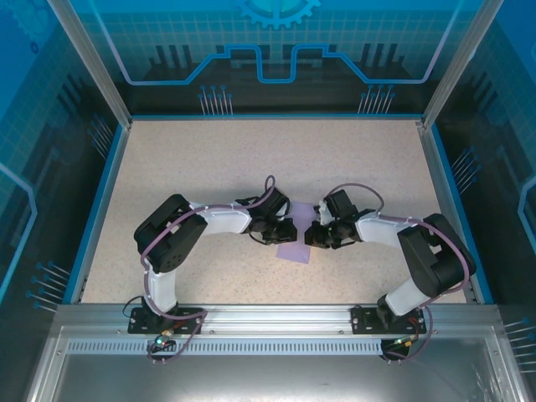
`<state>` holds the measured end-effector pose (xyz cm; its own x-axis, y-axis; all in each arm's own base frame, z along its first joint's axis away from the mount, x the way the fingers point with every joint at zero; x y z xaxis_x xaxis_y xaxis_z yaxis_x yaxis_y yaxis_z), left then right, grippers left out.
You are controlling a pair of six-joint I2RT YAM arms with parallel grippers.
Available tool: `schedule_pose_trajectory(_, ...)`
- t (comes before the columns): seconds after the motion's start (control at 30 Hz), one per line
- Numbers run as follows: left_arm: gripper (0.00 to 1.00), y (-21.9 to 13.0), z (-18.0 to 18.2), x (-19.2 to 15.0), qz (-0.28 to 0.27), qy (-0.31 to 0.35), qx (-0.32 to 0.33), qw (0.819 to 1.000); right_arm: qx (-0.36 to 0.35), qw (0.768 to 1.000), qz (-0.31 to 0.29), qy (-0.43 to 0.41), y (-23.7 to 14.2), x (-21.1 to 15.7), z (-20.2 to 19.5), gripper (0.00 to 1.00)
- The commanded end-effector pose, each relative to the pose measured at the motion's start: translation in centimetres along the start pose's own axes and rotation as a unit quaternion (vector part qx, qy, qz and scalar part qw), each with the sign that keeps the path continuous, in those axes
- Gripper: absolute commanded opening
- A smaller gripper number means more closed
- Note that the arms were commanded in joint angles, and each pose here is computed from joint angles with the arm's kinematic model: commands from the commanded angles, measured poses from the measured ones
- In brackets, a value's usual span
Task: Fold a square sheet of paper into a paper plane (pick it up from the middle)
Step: Fold the triangle a second time at the center of the table.
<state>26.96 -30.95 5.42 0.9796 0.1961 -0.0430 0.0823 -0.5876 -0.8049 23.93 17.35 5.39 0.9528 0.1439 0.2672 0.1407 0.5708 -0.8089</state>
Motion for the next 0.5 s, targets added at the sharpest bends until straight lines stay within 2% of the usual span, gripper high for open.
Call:
schedule_pose_trajectory(0.0,0.15,0.4,3.0,-0.7,0.002,-0.004,0.062,0.998,-0.010,1.000,-0.001,-0.007,-0.1,0.3,-0.8,0.10)
schedule_pose_trajectory(0.17,0.15,0.2,2.4,-0.5,0.002,-0.002,0.055,0.999,-0.015,1.000,0.000,-0.002,-0.2,0.2,-1.4,0.10)
schedule_pose_trajectory(0.47,0.16,-2.8,-1.7,-0.9,-0.014,0.018,-0.003,1.000,0.000,1.000,0.013,0.002,0.3,-0.2,-1.4,0.08)
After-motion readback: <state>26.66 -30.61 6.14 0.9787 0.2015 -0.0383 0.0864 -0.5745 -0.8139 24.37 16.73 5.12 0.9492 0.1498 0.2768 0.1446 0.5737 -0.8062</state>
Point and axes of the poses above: each hand's point on the last joint's axis, 136 mm out from that joint toward the fingers, its own y axis out along the fingers, its own z axis along the line the jaws close on, x = y × z, the point moved 5 cm from there along -y, back along the fingers, and after that the axes turned 14 degrees about -y, right-handed, at the moved point
